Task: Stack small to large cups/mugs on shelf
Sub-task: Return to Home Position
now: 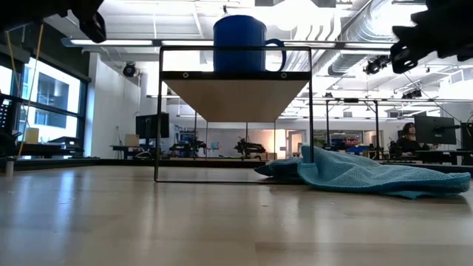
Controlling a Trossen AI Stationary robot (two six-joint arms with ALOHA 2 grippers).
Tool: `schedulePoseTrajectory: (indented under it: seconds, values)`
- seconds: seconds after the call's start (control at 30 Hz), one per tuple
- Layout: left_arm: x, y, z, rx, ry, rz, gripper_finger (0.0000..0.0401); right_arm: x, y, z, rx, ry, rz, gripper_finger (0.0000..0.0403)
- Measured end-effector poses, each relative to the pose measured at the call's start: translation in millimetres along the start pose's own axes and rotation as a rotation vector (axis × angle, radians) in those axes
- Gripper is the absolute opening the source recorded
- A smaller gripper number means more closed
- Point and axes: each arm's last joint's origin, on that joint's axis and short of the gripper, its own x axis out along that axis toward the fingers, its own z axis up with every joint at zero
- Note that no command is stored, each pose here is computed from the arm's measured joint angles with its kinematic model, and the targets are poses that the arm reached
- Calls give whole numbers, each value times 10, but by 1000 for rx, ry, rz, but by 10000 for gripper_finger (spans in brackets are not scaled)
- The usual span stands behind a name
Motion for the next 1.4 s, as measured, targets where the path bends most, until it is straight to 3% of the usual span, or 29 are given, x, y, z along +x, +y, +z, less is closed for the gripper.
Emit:
schedulePoseTrajectory:
  seconds: [0.2, 0.4, 0.73, 0.97, 1.17, 1.4]
  values:
    - [-1, 18, 3, 30, -13, 63, 138, -13, -70, 8, -77, -14, -193, 119]
    - [-3, 46, -31, 38, 13, 136, 138, -6, -78, -3, -82, -19, -297, 119]
    - [-4, 49, -42, 38, 24, 139, 138, 17, -26, -19, -85, -15, -334, 119]
    - [-13, 47, -70, 29, 59, 118, 138, 97, -68, -288, -49, -48, -321, 119]
    - [-59, 28, -40, 3, 46, 71, 138, 93, -68, -254, -84, -74, -322, 119]
    - [-147, 26, -45, -23, 69, 56, 138, 99, -68, -318, -23, -24, -298, 119]
